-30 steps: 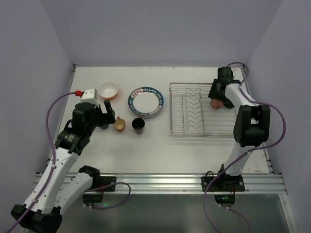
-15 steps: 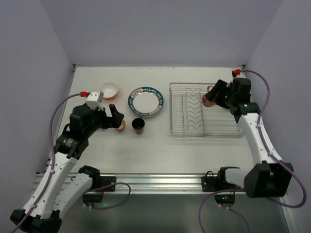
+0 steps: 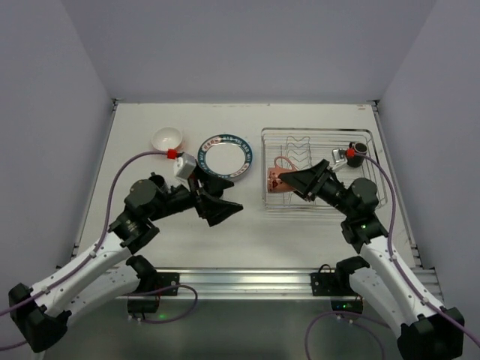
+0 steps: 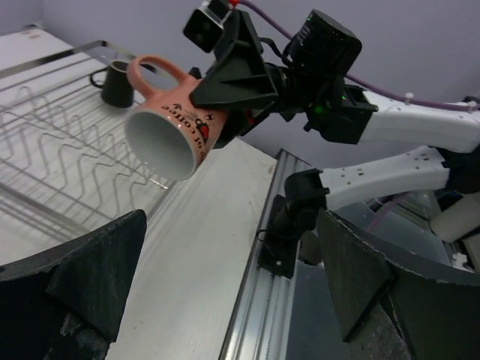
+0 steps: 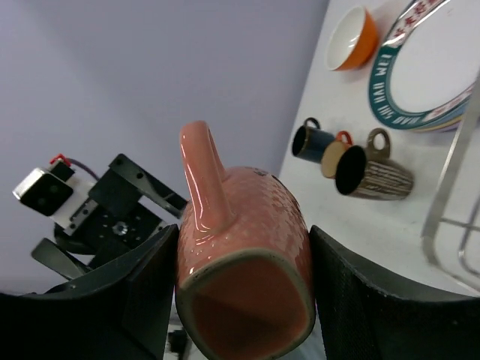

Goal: Unload the mixed dishes from the dish rack

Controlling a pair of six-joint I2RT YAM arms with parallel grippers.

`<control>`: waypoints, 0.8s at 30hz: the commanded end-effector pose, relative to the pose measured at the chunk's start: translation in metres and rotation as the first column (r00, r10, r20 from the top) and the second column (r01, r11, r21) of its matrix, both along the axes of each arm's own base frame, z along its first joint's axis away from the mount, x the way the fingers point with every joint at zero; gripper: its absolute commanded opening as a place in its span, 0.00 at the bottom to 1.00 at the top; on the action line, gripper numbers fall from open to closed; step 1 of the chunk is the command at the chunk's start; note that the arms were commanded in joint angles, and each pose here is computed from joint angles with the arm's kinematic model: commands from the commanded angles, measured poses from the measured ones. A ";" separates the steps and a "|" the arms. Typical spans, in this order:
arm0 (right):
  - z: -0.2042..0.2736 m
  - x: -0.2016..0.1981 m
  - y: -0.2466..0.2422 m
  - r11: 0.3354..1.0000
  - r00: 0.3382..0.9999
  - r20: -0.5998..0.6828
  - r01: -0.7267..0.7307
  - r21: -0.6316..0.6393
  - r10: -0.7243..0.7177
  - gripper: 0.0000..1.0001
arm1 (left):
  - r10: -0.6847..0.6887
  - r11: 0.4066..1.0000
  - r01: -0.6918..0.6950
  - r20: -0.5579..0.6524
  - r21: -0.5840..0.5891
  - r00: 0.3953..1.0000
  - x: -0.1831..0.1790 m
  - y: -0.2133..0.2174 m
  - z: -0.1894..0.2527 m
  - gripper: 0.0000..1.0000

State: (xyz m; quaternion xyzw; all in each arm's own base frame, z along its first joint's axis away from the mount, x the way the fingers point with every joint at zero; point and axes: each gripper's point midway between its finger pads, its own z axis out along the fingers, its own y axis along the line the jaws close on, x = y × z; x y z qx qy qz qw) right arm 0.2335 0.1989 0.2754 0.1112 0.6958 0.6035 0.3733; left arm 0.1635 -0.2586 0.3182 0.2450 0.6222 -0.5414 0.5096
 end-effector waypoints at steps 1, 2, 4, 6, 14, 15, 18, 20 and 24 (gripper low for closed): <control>0.076 -0.026 0.000 0.965 0.991 0.131 -0.028 0.260 -0.007 0.00 | -0.010 0.990 0.028 0.127 -0.141 0.992 -0.008 -0.023 0.041 1.00; 0.079 -0.033 0.005 0.959 0.992 0.122 -0.042 0.279 0.008 0.00 | -0.043 0.985 0.068 0.157 -0.158 0.987 -0.017 -0.034 0.043 1.00; 0.084 -0.042 0.004 0.948 0.991 0.131 -0.048 0.314 0.007 0.00 | -0.013 0.986 0.040 0.164 -0.161 0.986 -0.012 -0.043 0.043 1.00; 0.085 -0.046 0.004 0.937 0.994 0.110 -0.046 0.346 0.008 0.00 | -0.020 0.986 0.052 0.202 -0.159 0.979 -0.019 -0.053 0.050 1.00; 0.099 -0.060 0.011 0.928 0.989 0.134 -0.109 0.355 0.064 0.00 | -0.072 0.985 0.111 0.269 -0.132 0.960 -0.032 -0.088 0.058 0.90; 0.098 -0.060 0.012 0.929 0.989 0.132 -0.109 0.354 0.066 0.00 | -0.080 0.984 0.120 0.279 -0.130 0.957 -0.034 -0.091 0.060 0.89; 0.094 -0.060 0.013 0.931 0.990 0.124 -0.110 0.349 0.070 0.00 | -0.079 0.985 0.121 0.304 -0.123 0.950 -0.037 -0.097 0.063 0.86; 0.093 -0.062 0.015 0.929 0.988 0.129 -0.121 0.349 0.080 0.00 | -0.076 0.985 0.120 0.317 -0.123 0.945 -0.037 -0.099 0.066 0.83; 0.092 -0.066 0.020 0.924 0.984 0.132 -0.157 0.350 0.117 0.00 | -0.080 0.988 0.119 0.333 -0.101 0.940 -0.035 -0.103 0.065 0.52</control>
